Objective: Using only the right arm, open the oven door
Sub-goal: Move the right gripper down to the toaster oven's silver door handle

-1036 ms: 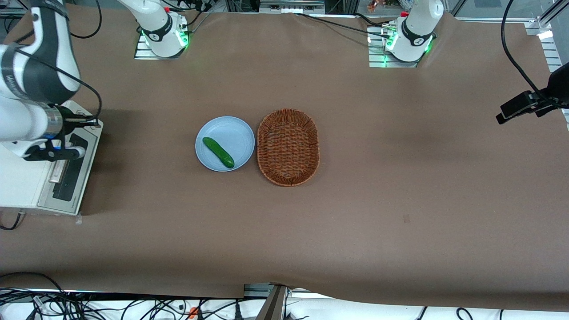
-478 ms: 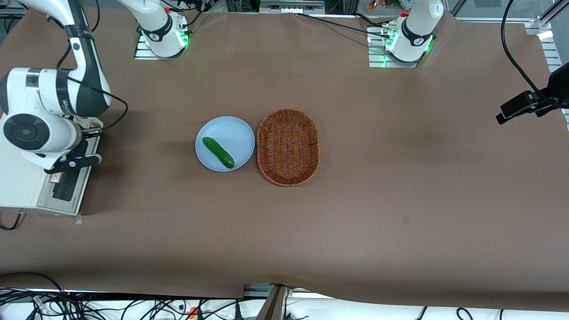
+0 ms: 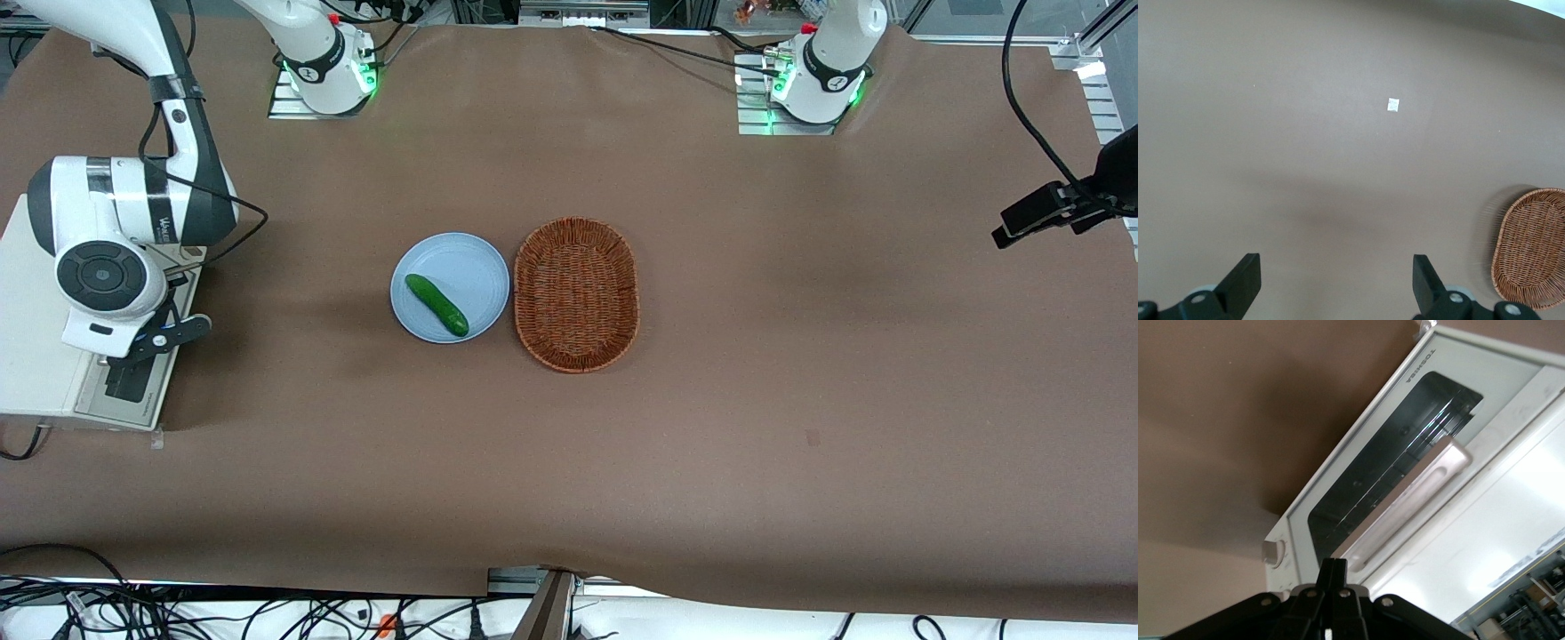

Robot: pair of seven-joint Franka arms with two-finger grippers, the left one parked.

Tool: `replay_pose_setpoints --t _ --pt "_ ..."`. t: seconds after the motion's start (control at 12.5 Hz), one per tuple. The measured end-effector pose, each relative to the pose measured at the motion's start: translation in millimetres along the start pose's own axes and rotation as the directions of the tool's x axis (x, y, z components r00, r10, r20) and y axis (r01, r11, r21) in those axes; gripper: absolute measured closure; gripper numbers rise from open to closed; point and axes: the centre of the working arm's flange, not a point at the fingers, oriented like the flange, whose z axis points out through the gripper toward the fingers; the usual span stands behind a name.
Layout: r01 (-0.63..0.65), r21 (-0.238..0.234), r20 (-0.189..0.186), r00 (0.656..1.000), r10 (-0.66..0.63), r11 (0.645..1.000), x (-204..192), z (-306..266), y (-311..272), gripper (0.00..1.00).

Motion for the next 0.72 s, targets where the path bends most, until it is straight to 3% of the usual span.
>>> replay_pose_setpoints --t 0.16,0.72 --pt "0.041 -0.027 -0.011 0.999 -0.041 0.999 3.2 10.6 8.7 0.99" --pt "0.071 -0.024 -0.020 0.997 -0.072 0.997 -0.7 28.1 24.8 0.99"
